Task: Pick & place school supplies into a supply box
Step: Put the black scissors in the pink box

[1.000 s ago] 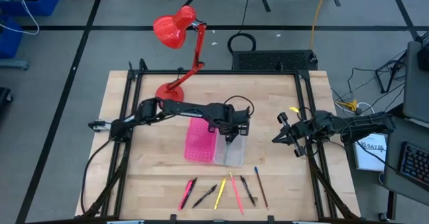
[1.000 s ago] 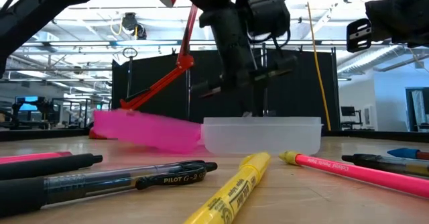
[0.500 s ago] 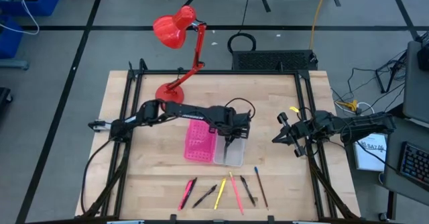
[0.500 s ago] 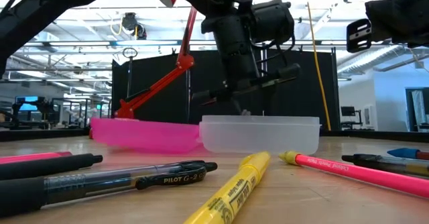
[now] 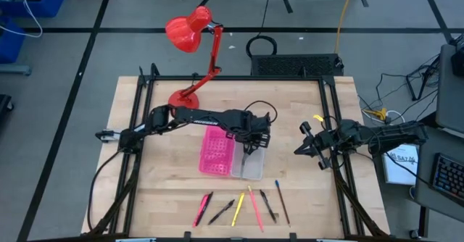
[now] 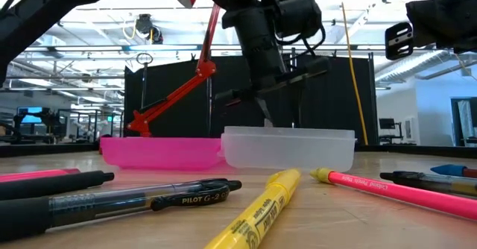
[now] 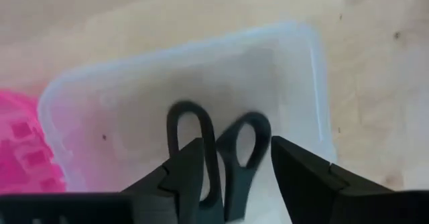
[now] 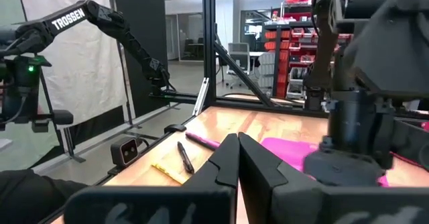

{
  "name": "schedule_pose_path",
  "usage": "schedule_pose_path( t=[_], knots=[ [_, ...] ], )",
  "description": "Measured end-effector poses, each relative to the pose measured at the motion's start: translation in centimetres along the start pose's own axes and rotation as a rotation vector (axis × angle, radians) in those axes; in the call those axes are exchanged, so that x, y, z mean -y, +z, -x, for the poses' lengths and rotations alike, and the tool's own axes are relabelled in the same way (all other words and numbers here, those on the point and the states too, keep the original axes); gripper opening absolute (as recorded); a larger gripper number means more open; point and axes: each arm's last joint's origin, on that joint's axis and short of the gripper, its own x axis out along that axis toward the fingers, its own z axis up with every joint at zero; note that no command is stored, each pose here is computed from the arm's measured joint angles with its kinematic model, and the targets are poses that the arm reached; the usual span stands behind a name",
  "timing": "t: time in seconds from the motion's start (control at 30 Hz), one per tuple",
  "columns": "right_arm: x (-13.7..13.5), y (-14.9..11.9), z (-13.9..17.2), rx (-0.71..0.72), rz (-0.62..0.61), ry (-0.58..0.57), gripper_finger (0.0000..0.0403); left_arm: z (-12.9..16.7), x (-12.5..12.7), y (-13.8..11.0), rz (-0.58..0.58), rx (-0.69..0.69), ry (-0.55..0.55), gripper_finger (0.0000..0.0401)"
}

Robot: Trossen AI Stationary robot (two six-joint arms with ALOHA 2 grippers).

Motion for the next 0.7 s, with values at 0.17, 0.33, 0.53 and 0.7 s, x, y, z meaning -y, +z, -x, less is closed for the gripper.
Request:
schedule_pose_path(
  t=[0.17,0.33,0.53,0.7],
  knots=[
    [0.0,0.0,0.0,0.001,0.001,0.0,0.0,0.7,0.2,-1.1,-0.076,-0.02,0.017,0.0138],
    [0.0,0.0,0.0,0.001,0.002,-0.001,0.0,2.3,0.1,-1.6,-0.125,-0.018,0.037,0.013],
    [0.0,0.0,0.0,0.001,0.004,-0.001,0.0,3.7,0.9,-3.4,-0.206,-0.069,-0.01,0.0129],
    [0.0,0.1,0.0,0.006,0.007,-0.002,0.0,3.4,1.4,-5.8,-0.255,-0.089,0.002,0.0129]
  ],
)
